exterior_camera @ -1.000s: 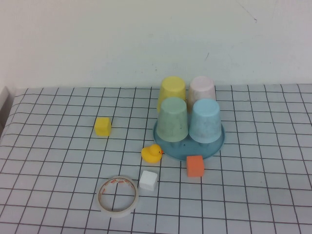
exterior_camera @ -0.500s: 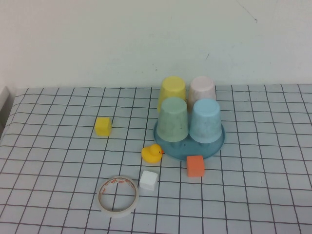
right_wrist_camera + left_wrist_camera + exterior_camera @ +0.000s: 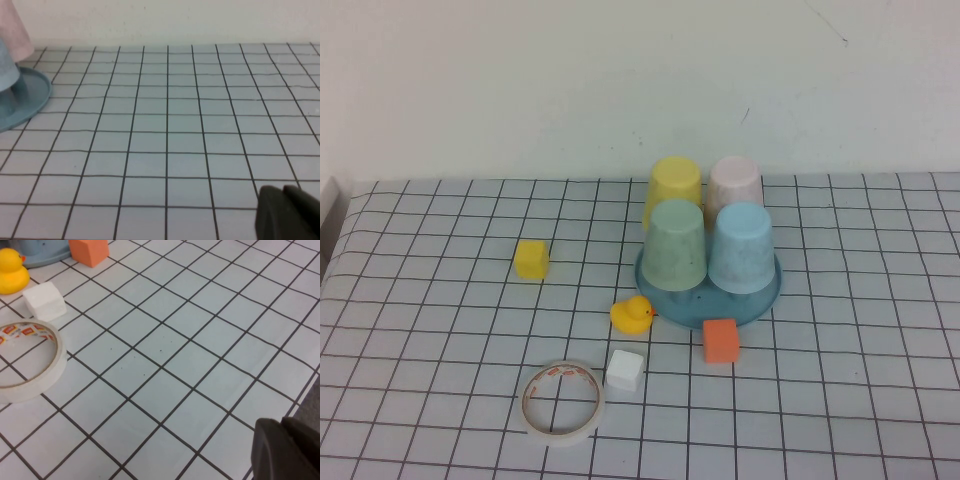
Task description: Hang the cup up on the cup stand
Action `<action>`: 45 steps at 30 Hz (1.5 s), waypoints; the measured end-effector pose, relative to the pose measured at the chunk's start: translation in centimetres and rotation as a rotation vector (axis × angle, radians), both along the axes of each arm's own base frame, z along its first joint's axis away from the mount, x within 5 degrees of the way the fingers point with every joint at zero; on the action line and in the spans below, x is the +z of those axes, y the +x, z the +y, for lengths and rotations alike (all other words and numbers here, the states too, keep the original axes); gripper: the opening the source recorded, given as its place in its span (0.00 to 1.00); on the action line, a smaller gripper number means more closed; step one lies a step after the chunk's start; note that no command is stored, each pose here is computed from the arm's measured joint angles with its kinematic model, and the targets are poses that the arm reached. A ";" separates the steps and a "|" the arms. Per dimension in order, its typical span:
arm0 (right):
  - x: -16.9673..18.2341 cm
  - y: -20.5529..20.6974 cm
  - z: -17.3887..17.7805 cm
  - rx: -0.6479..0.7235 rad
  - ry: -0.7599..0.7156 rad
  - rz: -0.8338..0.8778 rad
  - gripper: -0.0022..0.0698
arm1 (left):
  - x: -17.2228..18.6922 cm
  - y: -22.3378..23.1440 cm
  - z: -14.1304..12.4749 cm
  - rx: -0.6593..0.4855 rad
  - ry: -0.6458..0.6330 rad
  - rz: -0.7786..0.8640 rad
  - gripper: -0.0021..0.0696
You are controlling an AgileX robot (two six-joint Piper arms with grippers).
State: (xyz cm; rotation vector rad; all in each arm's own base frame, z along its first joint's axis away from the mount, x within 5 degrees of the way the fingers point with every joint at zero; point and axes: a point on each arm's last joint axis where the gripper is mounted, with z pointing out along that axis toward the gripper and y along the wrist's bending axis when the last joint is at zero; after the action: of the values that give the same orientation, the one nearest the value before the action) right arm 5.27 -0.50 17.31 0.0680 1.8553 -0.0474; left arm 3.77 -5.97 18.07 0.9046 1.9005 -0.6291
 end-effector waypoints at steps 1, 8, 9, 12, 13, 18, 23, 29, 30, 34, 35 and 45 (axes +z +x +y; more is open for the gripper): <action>-0.1 0.0 0.0 -0.001 -0.001 0.007 0.03 | 0.0 0.0 0.0 0.000 0.000 0.000 0.03; -0.1 0.0 0.0 -0.010 0.024 0.013 0.03 | 0.0 0.0 0.0 -0.001 0.000 0.003 0.03; -0.1 0.0 0.0 -0.011 0.026 0.013 0.03 | 0.0 0.0 0.0 -0.001 0.000 0.003 0.03; -0.1 -0.1 0.0 -0.012 0.028 0.014 0.03 | 0.0 0.0 0.0 -0.001 0.000 0.003 0.03; -0.1 -0.1 0.0 -0.012 0.028 0.014 0.03 | 0.0 0.0 0.0 -0.001 0.000 0.003 0.03; -0.1 -0.1 0.0 -0.012 0.028 0.015 0.03 | 0.0 0.0 0.0 -0.001 0.000 0.003 0.03; -0.1 -0.1 0.0 -0.012 0.029 0.015 0.03 | 0.0 0.0 0.0 -0.001 0.000 0.003 0.03; -0.1 -0.1 0.0 -0.012 0.029 0.015 0.03 | 0.0 0.0 0.0 -0.001 0.000 0.003 0.03; -0.1 -0.1 0.0 -0.012 0.029 0.016 0.03 | 0.0 0.0 0.0 -0.001 0.000 0.003 0.03; -0.1 -0.1 0.0 -0.012 0.029 0.016 0.03 | 0.0 0.0 0.0 -0.001 0.000 0.003 0.03; -0.1 -0.1 0.0 -0.012 0.029 0.016 0.03 | 0.0 0.0 0.0 -0.001 0.000 0.003 0.03; -0.1 -0.1 0.0 -0.012 0.029 0.016 0.03 | 0.7 2.2 1.7 0.322 -0.035 -0.093 0.03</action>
State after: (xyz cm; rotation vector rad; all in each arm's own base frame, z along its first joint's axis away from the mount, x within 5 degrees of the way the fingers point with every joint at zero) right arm 5.21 -0.53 17.20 0.0991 1.8718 -0.0297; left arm 5.96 -4.27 18.81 0.5770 1.8915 -0.4178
